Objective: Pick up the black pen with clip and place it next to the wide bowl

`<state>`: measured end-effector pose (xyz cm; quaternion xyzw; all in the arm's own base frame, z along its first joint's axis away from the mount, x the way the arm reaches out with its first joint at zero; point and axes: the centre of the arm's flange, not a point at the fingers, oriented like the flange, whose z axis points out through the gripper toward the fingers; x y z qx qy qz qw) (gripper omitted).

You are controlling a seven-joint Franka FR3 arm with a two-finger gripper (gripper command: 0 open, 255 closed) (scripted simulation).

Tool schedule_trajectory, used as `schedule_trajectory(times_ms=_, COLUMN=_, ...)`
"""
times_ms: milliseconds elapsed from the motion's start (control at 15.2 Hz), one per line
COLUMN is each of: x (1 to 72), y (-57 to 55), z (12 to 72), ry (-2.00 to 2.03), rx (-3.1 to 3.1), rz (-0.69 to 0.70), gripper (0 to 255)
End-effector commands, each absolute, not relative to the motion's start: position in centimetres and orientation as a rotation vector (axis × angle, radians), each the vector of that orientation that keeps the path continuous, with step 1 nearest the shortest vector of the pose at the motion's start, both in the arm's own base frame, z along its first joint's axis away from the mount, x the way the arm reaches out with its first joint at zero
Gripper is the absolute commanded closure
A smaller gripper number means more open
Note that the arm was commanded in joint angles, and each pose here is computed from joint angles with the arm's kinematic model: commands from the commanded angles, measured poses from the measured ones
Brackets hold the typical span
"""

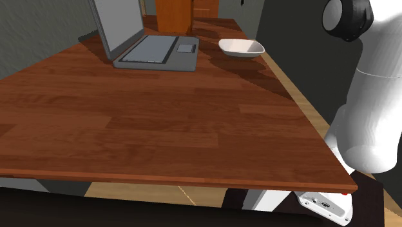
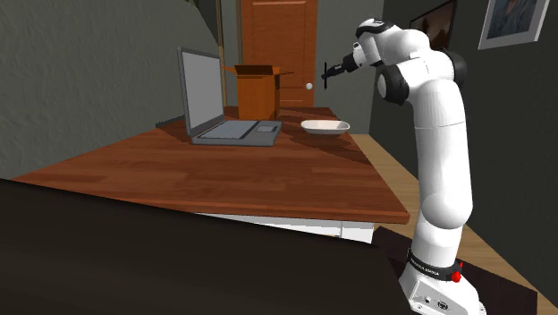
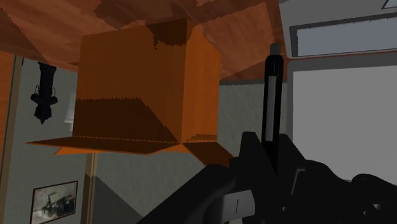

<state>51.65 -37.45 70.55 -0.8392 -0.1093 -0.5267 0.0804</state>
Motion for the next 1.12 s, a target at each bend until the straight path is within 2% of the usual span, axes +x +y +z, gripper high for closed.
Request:
schedule_trajectory(times_ms=0, x=51.6, y=-37.3, z=69.4, ry=-0.327, rx=-2.51, rz=-1.574, gripper=255)
schedule_trajectory(times_ms=1056, x=51.6, y=-37.3, z=60.9, ry=-0.327, rx=-2.51, rz=-1.574, gripper=255)
